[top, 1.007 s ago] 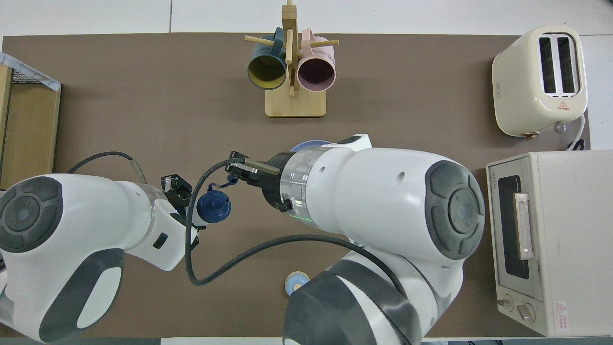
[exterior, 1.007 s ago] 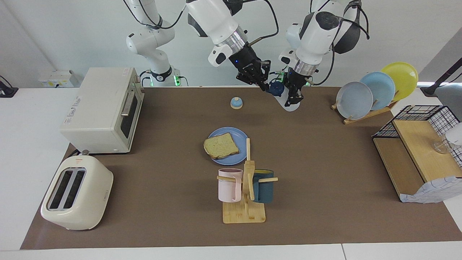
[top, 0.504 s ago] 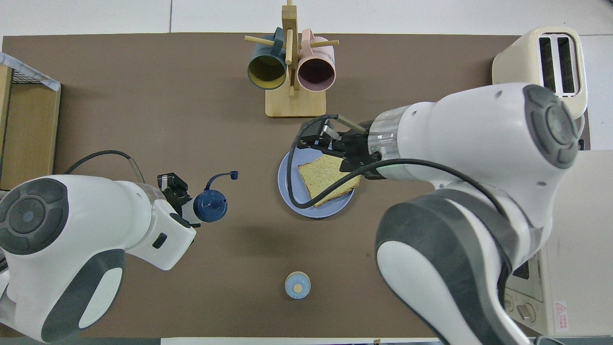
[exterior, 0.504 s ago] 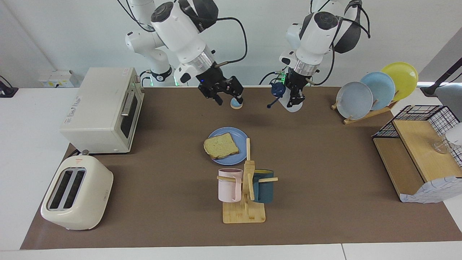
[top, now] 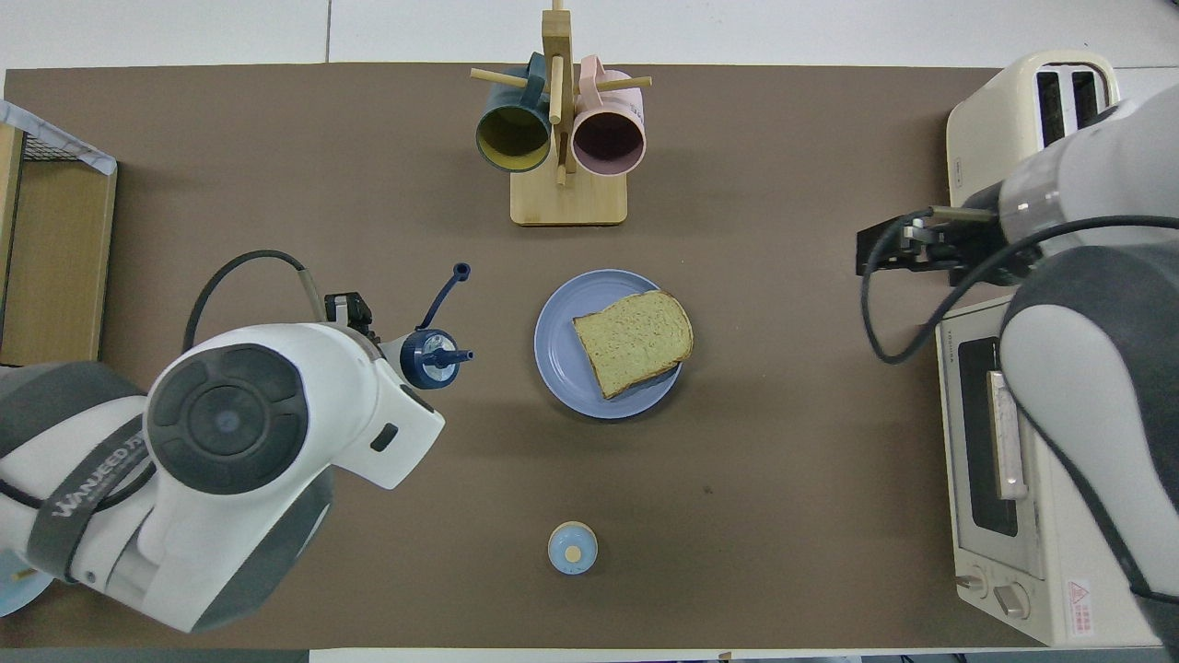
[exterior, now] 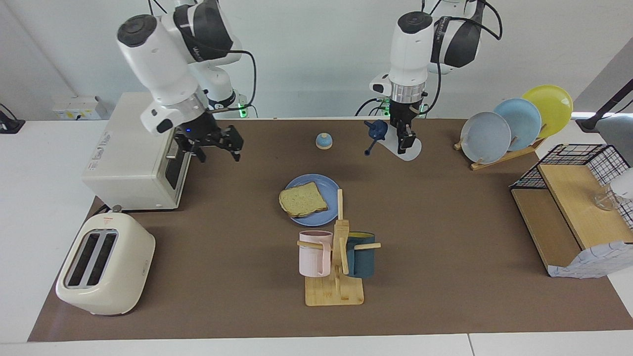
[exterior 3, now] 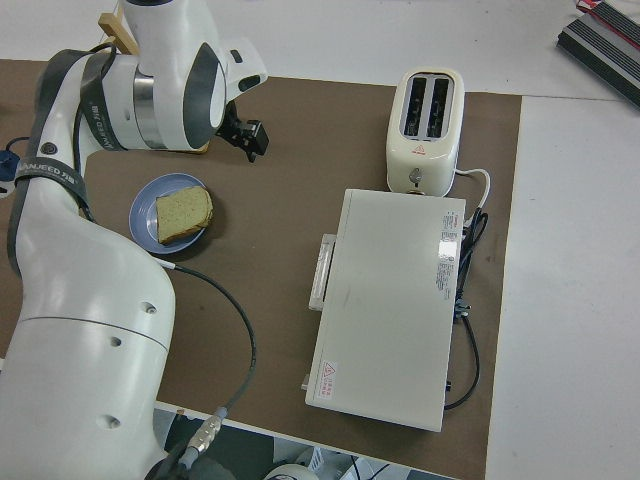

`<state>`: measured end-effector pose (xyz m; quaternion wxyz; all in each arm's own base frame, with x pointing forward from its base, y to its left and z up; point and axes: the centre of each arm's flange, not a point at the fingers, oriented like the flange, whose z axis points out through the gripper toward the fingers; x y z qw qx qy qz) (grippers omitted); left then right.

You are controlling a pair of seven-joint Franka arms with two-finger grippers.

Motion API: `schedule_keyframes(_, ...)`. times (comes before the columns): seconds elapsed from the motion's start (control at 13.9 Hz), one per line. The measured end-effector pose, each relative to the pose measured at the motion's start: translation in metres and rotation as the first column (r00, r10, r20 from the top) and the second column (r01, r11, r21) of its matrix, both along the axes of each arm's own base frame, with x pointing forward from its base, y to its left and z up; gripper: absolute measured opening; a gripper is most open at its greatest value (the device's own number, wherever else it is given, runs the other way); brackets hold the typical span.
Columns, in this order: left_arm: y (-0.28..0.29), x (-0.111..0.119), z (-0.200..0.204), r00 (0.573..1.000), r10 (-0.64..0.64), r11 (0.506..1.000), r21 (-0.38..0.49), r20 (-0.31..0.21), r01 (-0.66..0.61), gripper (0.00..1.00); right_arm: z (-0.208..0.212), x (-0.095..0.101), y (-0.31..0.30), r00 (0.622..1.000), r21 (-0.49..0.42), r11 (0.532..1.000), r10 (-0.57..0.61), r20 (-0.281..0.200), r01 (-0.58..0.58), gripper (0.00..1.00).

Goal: Put bread on plate and add seasoning

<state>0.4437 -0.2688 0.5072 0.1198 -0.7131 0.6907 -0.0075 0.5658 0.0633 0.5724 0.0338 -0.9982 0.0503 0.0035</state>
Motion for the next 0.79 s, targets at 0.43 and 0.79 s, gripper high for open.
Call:
schedule_keyframes(0.43, -0.100, 0.011, -0.071, 0.999, 0.014, 0.967, 0.254, 0.052, -0.027, 0.46, 0.040, -0.013, -0.035, 0.985, -0.145, 0.976, 0.153, -0.078, -0.163, 1.00)
schedule_keyframes(0.79, -0.154, 0.008, -0.117, 0.998, 0.004, 0.887, 0.460, 0.057, -0.030, 0.46, 0.036, -0.024, -0.064, 0.989, -0.118, 0.985, 0.119, -0.085, -0.129, 1.00)
